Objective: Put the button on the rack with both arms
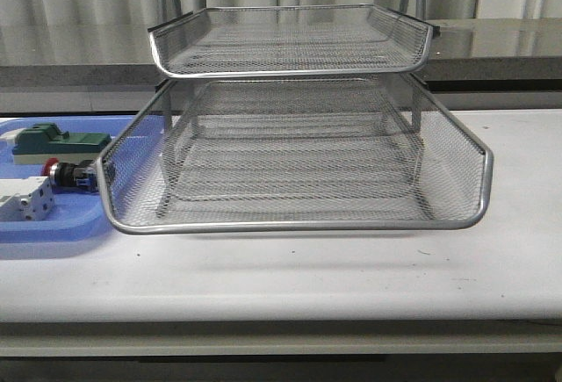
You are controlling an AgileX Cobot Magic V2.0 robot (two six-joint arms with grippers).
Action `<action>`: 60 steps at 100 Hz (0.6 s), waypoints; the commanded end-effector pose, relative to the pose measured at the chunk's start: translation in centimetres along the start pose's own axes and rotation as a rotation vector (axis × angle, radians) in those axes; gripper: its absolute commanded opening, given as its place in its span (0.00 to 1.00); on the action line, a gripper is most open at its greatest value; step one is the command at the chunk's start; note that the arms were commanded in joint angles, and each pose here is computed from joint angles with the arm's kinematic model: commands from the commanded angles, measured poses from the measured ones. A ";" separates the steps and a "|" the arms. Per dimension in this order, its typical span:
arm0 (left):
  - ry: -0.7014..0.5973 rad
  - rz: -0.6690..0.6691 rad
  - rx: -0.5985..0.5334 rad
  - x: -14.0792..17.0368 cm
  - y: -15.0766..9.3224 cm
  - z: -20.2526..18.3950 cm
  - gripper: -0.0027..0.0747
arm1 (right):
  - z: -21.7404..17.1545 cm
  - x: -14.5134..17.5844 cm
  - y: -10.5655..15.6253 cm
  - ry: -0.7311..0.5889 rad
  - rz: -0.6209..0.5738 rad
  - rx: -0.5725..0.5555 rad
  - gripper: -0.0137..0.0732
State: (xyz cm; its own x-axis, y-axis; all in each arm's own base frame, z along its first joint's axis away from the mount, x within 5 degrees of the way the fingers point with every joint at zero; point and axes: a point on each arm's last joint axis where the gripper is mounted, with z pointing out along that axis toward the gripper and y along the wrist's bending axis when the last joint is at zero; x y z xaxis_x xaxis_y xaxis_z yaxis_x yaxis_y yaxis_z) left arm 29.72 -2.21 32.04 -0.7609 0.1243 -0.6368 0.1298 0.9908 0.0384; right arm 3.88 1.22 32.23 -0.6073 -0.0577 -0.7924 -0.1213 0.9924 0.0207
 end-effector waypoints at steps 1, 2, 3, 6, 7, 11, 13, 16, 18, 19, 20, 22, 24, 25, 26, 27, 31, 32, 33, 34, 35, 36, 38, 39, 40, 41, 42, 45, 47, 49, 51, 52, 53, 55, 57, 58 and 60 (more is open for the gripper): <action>-0.068 0.020 0.003 -2.1 0.1 -0.2 0.10 | -0.6 -1.2 0.0 -0.077 0.002 0.011 0.08; -0.063 0.023 0.004 -2.2 0.1 0.0 0.13 | -0.6 -1.2 0.0 -0.077 0.002 0.011 0.08; -0.060 0.028 0.005 -2.3 0.1 0.1 0.14 | -0.6 -1.2 0.0 -0.077 0.002 0.011 0.08; -0.054 0.042 0.007 -2.4 0.0 0.4 0.21 | -0.6 -1.2 0.0 -0.077 0.002 0.011 0.08; -0.052 0.047 0.008 -2.5 0.0 0.5 0.25 | -0.6 -1.2 0.0 -0.077 0.002 0.011 0.08; -0.046 0.049 0.011 -2.6 -0.1 0.8 0.39 | -0.6 -1.2 0.0 -0.077 0.002 0.011 0.08; -0.046 0.053 0.012 -2.6 -0.2 0.9 0.43 | -0.6 -1.2 0.0 -0.077 0.002 0.011 0.08; -0.048 0.054 0.012 -2.7 -0.2 1.0 0.56 | -0.6 -1.2 0.0 -0.077 0.002 0.011 0.08; -0.050 0.054 0.011 -2.7 -0.2 1.0 0.64 | -0.6 -1.2 0.0 -0.077 0.002 0.011 0.08; -0.050 0.054 0.011 -2.7 -0.2 1.0 0.66 | -0.6 -1.2 0.0 -0.077 0.002 0.011 0.08; -0.050 0.054 0.011 -2.7 -0.2 1.0 0.69 | -0.6 -1.2 0.0 -0.077 0.002 0.011 0.08; -0.053 0.054 0.011 -2.7 -0.2 1.0 0.76 | -0.6 -1.2 0.0 -0.077 0.002 0.011 0.08; -0.057 0.056 0.009 -2.8 -0.2 1.0 0.82 | -0.6 -1.2 0.0 -0.077 0.002 0.011 0.08; -0.058 0.058 0.008 -2.8 -0.1 1.0 0.85 | -0.6 -1.2 0.0 -0.077 0.002 0.011 0.08; -0.058 0.058 0.008 -2.8 -0.1 1.0 0.87 | -0.6 -1.2 0.0 -0.077 0.002 0.011 0.08; -0.060 0.059 0.006 -2.8 -0.1 1.0 0.88 | -0.6 -1.2 0.0 -0.077 0.002 0.011 0.08; -0.069 0.059 0.005 -2.9 -0.1 1.0 0.95 | -0.6 -1.2 0.0 -0.077 0.002 0.011 0.08; -0.070 0.059 0.005 -2.9 -0.1 1.0 0.96 | -0.6 -1.2 0.0 -0.077 0.002 0.011 0.08; -0.071 0.059 0.005 -2.9 -0.1 1.0 0.96 | -0.6 -1.2 0.0 -0.077 0.002 0.011 0.08; -0.074 0.059 0.004 -2.9 -0.1 1.0 0.96 | -0.6 -1.2 0.0 -0.077 0.002 0.011 0.08; -0.075 0.059 0.004 -2.9 -0.1 1.0 0.96 | -0.6 -1.2 0.0 -0.077 0.002 0.011 0.08; -0.077 0.059 0.004 -2.9 -0.1 1.0 0.96 | -0.6 -1.2 0.0 -0.077 0.002 0.011 0.08; -0.081 0.059 0.004 -3.0 -0.1 1.0 0.95 | -0.6 -1.2 0.0 -0.077 0.002 0.011 0.08; -0.082 0.059 0.004 -3.0 -0.1 1.0 0.95 | -0.6 -1.2 0.0 -0.077 0.002 0.011 0.08; -0.082 0.059 0.004 -3.0 -0.1 1.0 0.95 | -0.6 -1.2 0.0 -0.077 0.002 0.011 0.08; -0.086 0.059 0.003 -3.0 -0.1 1.0 0.95 | -0.6 -1.2 0.0 -0.077 0.002 0.011 0.08; -0.087 0.058 0.004 -3.0 -0.1 1.0 0.95 | -0.6 -1.2 0.0 -0.077 0.002 0.011 0.08; -0.092 0.049 0.011 -3.1 -0.2 1.0 0.95 | -0.6 -1.2 0.0 -0.077 0.002 0.011 0.08; -0.092 0.045 0.014 -3.1 -0.2 1.0 0.95 | -0.6 -1.2 0.0 -0.077 0.002 0.011 0.08; -0.093 0.040 0.019 -3.1 -0.3 1.0 0.94 | -0.6 -1.2 0.0 -0.077 0.002 0.011 0.08; -0.097 0.040 0.018 -3.1 -0.2 1.0 0.93 | -0.6 -1.2 0.0 -0.077 0.002 0.011 0.08; -0.097 0.040 0.018 -3.1 -0.2 1.0 0.93 | -0.6 -1.2 0.0 -0.077 0.002 0.011 0.08; -0.099 0.040 0.018 -3.1 -0.2 1.0 0.93 | -0.6 -1.2 0.0 -0.077 0.002 0.011 0.08; -0.102 0.040 0.018 -3.2 -0.2 1.0 0.92 | -0.6 -1.2 0.0 -0.077 0.002 0.011 0.08; -0.105 0.040 0.017 -3.2 -0.2 1.0 0.91 | -0.6 -1.2 0.0 -0.077 0.002 0.011 0.08; -0.105 0.040 0.017 -3.2 -0.2 1.0 0.91 | -0.6 -1.2 0.0 -0.077 0.002 0.011 0.08; -0.110 0.044 0.017 -3.2 -0.2 1.0 0.90 | -0.6 -1.2 0.0 -0.077 0.002 0.011 0.08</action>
State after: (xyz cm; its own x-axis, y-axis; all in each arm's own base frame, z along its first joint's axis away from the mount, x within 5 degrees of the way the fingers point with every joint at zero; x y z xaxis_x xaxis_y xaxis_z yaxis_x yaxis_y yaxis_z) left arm 32.70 -2.60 30.81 -0.7689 0.1738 -0.6153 0.1768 0.9826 0.0565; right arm 3.87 1.22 32.22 -0.6087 -0.0579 -0.7913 -0.1216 0.9924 0.0209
